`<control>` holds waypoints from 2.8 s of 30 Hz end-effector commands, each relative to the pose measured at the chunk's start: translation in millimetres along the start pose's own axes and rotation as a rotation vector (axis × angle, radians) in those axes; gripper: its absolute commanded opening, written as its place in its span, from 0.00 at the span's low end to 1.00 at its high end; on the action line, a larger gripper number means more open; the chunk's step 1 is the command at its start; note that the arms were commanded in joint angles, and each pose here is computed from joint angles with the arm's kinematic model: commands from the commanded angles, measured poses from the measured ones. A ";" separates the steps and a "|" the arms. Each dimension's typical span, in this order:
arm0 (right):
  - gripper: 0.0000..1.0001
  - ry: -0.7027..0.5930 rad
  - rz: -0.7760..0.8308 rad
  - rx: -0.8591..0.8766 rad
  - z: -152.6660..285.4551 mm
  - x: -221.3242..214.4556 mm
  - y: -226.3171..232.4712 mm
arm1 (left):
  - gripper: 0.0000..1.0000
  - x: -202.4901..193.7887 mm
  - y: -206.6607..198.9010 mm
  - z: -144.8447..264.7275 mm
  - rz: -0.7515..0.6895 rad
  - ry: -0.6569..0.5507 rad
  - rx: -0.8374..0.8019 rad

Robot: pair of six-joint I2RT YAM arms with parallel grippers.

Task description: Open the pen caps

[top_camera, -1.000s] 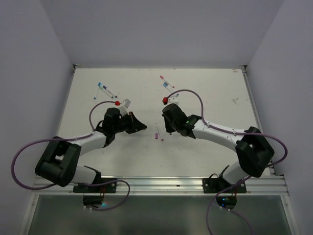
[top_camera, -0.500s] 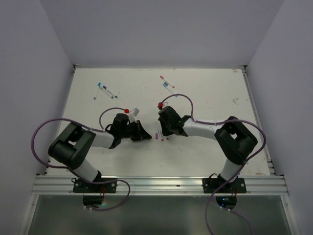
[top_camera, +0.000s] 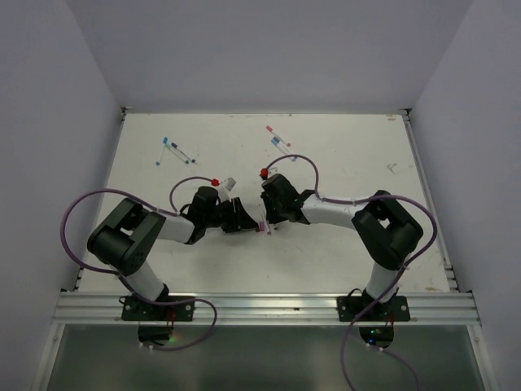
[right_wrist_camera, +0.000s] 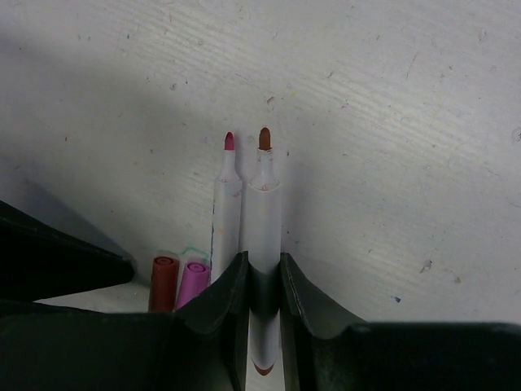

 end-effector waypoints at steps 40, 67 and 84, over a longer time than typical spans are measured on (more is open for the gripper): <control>0.41 -0.216 0.110 -0.176 -56.2 233.1 -162.5 | 0.61 163.9 6.1 70.3 -0.002 -0.539 0.075; 0.36 -0.233 0.196 -0.089 -118.1 231.9 -176.3 | 0.61 167.2 16.0 76.4 0.026 -0.576 -0.012; 0.14 -0.188 0.218 -0.068 -130.0 223.7 -176.5 | 0.66 252.4 41.8 73.6 0.138 -0.510 0.297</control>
Point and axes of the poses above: each gripper's point midway between its finger pads, its own z axis back along the fingers, its own y axis along the line the jaws close on, x = y × z, the point moved 10 cm from there along z, back along the fingers, and after that the axes turned 3 degrees about z, right-handed, at the moved point
